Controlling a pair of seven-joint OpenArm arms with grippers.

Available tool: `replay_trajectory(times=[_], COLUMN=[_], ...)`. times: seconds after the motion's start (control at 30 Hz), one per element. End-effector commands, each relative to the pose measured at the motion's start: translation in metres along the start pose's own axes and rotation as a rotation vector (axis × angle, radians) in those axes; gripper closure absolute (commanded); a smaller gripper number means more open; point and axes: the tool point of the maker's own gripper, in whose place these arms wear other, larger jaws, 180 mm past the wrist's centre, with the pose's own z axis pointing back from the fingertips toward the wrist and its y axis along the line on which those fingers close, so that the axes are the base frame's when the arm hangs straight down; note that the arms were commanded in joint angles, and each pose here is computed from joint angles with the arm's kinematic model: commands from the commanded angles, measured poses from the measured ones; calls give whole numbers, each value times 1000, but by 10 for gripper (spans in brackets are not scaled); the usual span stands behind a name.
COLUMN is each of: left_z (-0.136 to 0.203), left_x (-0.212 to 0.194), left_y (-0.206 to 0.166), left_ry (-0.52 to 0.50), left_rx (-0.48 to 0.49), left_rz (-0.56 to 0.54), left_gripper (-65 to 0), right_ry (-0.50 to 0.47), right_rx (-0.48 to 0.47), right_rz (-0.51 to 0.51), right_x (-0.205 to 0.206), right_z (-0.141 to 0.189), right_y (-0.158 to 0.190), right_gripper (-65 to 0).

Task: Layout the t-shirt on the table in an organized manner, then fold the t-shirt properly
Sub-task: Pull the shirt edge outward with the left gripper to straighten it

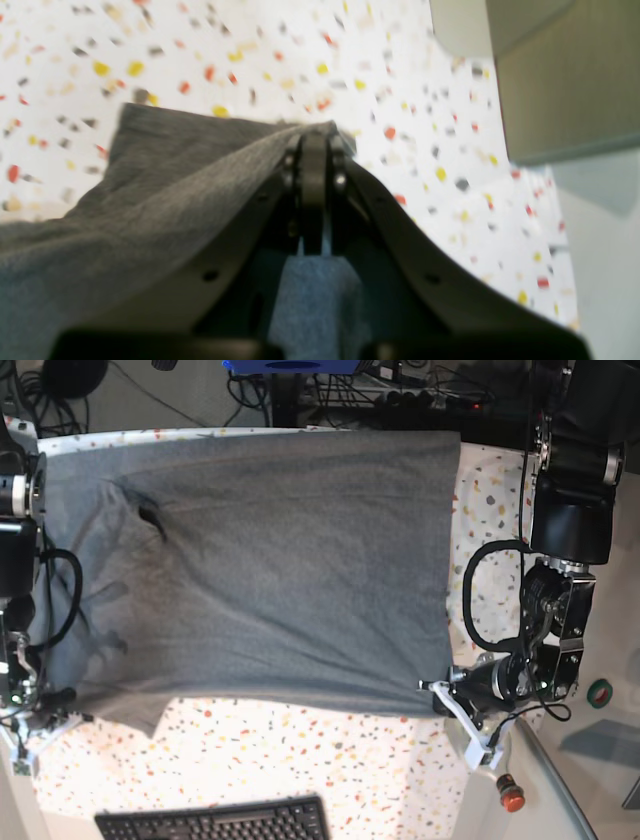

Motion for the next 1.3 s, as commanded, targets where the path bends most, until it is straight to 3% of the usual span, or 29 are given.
replay_trajectory(times=[0.0,0.27,0.47,0.53,0.57,0.67,0.77,0.8,0.93,1.03,1.13,1.27], left_z=[4,-19,-37,-42,-44,-44,-42,-41,-24,-4,29,74], left_x=[27,18,17,16,15,26,36,42,70,68,38,-40], left_y=[0,-13,-1,5,8,12,12,13,22,19,19,27], left_ry=[-64,-11,-18,-9,-10,-60,-98,-113,-203,-239,-250,-191], left_rx=[17,126,154,161,164,169,168,167,177,143,101,116], left_rz=[-21,-158,-151,-138,-130,-131,-128,-126,-52,38,152,241], left_gripper=[0,0,0,0,-53,-336,-609,-650,-650,-650,-650,-650], right_ry=[-106,-158,-153,-155,-159,-167,-174,-177,-190,-184,-162,-132], right_rx=[-21,-37,-54,-57,-57,-77,-85,-84,-91,-112,-137,-200], right_rz=[4,-8,-19,-20,-21,-21,-20,-20,-9,-79,-215,-330], right_x=[39,23,15,16,19,24,27,29,36,43,33,-4], right_z=[4,-11,-17,-16,-16,-14,-13,-13,-1,24,60,107], right_y=[-11,-18,-24,-25,-25,-38,-43,-43,-51,-66,-79,-101], right_gripper=[0,0,0,-116,-186,-312,-327,-327,-329,-332,-332,-333])
